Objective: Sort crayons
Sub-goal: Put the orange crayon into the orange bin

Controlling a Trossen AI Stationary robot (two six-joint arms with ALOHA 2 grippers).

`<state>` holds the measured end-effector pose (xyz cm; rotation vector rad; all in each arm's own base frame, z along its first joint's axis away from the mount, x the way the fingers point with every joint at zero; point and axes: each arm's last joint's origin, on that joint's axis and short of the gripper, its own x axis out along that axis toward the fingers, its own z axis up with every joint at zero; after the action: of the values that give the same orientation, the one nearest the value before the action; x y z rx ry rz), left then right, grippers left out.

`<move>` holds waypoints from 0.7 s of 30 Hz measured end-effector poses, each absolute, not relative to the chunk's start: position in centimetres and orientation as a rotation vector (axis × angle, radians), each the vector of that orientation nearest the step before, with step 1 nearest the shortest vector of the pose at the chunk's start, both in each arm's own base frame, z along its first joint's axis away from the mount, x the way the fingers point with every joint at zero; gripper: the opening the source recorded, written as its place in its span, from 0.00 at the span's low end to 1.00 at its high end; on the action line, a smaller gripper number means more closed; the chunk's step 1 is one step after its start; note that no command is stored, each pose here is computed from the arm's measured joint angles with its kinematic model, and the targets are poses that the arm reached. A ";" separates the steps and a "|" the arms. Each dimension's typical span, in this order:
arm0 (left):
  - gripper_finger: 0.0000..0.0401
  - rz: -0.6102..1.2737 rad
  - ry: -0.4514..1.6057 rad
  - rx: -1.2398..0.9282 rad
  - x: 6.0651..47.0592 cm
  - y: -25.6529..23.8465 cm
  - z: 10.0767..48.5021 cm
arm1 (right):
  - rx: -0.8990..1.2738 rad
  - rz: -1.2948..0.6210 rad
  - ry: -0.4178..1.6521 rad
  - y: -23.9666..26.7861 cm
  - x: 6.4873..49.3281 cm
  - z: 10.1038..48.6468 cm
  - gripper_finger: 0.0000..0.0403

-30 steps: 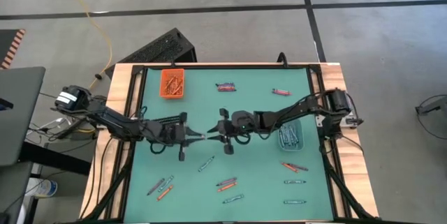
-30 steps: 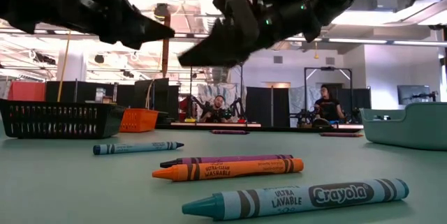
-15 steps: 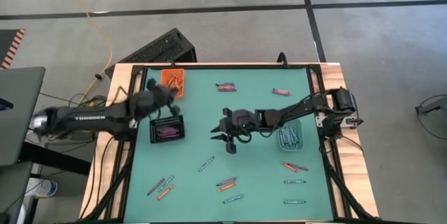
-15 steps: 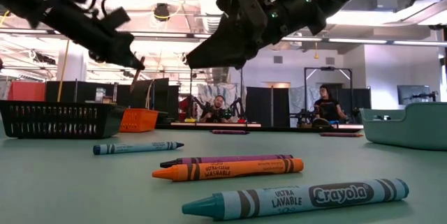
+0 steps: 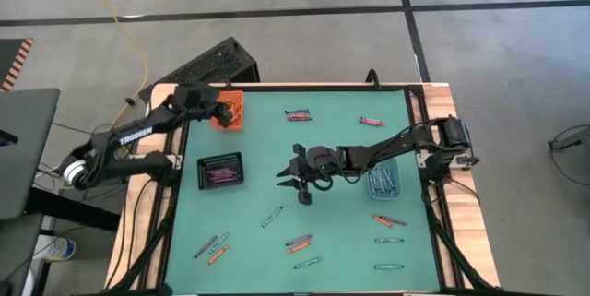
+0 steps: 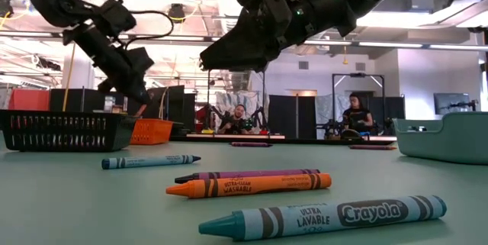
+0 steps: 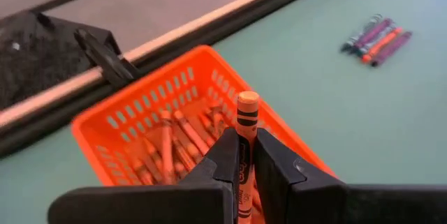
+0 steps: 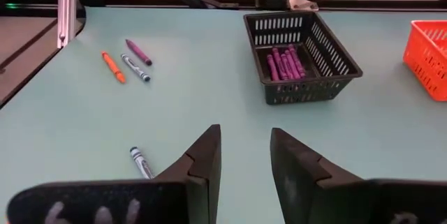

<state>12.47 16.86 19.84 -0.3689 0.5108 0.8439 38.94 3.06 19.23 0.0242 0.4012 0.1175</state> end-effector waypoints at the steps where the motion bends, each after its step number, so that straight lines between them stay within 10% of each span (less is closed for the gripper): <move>1: 0.03 0.851 0.513 -0.360 12.6 17.1 19.8 | 0.023 0.122 0.403 3.2 38.9 19.2 0.29; 21: 0.12 0.911 0.612 -0.360 13.3 18.5 18.2 | 0.017 0.140 0.401 3.9 38.9 19.2 0.29</move>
<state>13.33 18.47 18.16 -0.3605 0.6115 0.9110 38.87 3.90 19.23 0.0168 0.4010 0.1402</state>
